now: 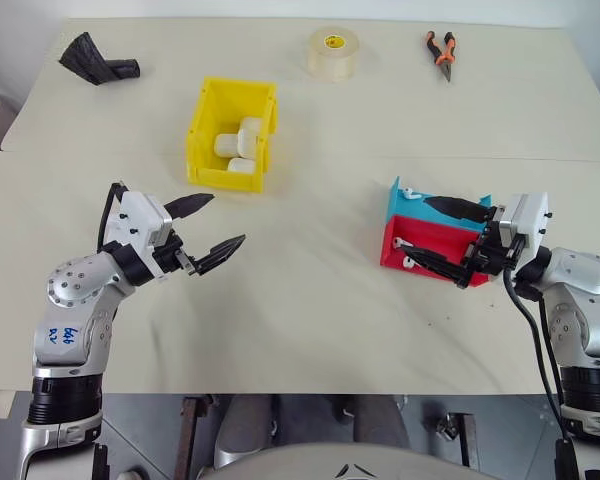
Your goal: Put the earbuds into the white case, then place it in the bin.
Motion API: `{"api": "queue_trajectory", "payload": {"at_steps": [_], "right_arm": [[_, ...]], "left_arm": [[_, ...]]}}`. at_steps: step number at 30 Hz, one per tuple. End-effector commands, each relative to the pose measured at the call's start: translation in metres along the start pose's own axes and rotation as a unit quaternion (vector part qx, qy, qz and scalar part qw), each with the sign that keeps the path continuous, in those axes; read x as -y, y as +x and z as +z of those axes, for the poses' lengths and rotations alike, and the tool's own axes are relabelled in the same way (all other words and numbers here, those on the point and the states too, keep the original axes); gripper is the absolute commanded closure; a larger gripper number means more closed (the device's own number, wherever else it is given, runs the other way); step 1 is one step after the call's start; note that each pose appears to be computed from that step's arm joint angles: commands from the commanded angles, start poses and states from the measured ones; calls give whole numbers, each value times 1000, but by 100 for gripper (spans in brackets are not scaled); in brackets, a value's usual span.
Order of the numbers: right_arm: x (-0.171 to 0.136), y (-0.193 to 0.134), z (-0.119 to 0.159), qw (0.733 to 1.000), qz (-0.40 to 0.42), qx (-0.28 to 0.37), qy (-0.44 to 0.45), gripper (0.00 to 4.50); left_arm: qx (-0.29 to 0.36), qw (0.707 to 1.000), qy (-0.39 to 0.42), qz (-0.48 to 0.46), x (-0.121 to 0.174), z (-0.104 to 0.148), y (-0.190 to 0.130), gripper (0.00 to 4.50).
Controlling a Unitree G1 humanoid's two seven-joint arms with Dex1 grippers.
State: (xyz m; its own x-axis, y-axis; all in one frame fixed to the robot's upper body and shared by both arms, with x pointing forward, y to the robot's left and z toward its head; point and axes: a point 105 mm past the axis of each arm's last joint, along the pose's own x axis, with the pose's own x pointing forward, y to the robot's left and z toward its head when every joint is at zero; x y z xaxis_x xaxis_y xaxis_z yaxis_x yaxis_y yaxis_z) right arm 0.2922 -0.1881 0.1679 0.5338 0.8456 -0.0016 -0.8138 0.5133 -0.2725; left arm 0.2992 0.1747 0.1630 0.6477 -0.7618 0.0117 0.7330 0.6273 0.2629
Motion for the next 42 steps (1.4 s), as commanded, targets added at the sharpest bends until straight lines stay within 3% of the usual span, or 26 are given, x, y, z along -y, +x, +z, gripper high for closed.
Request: {"api": "queue_trajectory", "payload": {"at_steps": [1, 16, 19, 24, 30, 34, 38, 42], "right_arm": [[0, 1, 7, 1000, 4, 13, -15, 0], [-8, 2, 7, 999, 39, 7, -10, 0], [-13, 4, 7, 998, 68, 9, -13, 0], [-21, 23, 19, 992, 110, 66, -18, 0], [-35, 48, 36, 977, 157, 143, -13, 0], [-39, 52, 39, 973, 177, 151, -10, 0], [-38, 50, 40, 972, 179, 149, -12, 0], [-36, 49, 38, 974, 175, 141, -10, 0]], "left_arm": [[-2, 1000, 20, 4, 0, 4, -2, 4], [12, 1000, 7, 9, 1, 10, -7, 4], [6, 999, -2, 43, -4, 8, -17, 4], [-5, 991, -13, 131, -6, 3, -43, 4], [-57, 947, -22, 314, -5, -12, -100, 4], [-90, 892, -67, 438, 3, -23, -146, 4], [-115, 859, -117, 485, 7, -35, -163, 4], [-127, 857, -149, 476, 1, -38, -156, 4]]}}
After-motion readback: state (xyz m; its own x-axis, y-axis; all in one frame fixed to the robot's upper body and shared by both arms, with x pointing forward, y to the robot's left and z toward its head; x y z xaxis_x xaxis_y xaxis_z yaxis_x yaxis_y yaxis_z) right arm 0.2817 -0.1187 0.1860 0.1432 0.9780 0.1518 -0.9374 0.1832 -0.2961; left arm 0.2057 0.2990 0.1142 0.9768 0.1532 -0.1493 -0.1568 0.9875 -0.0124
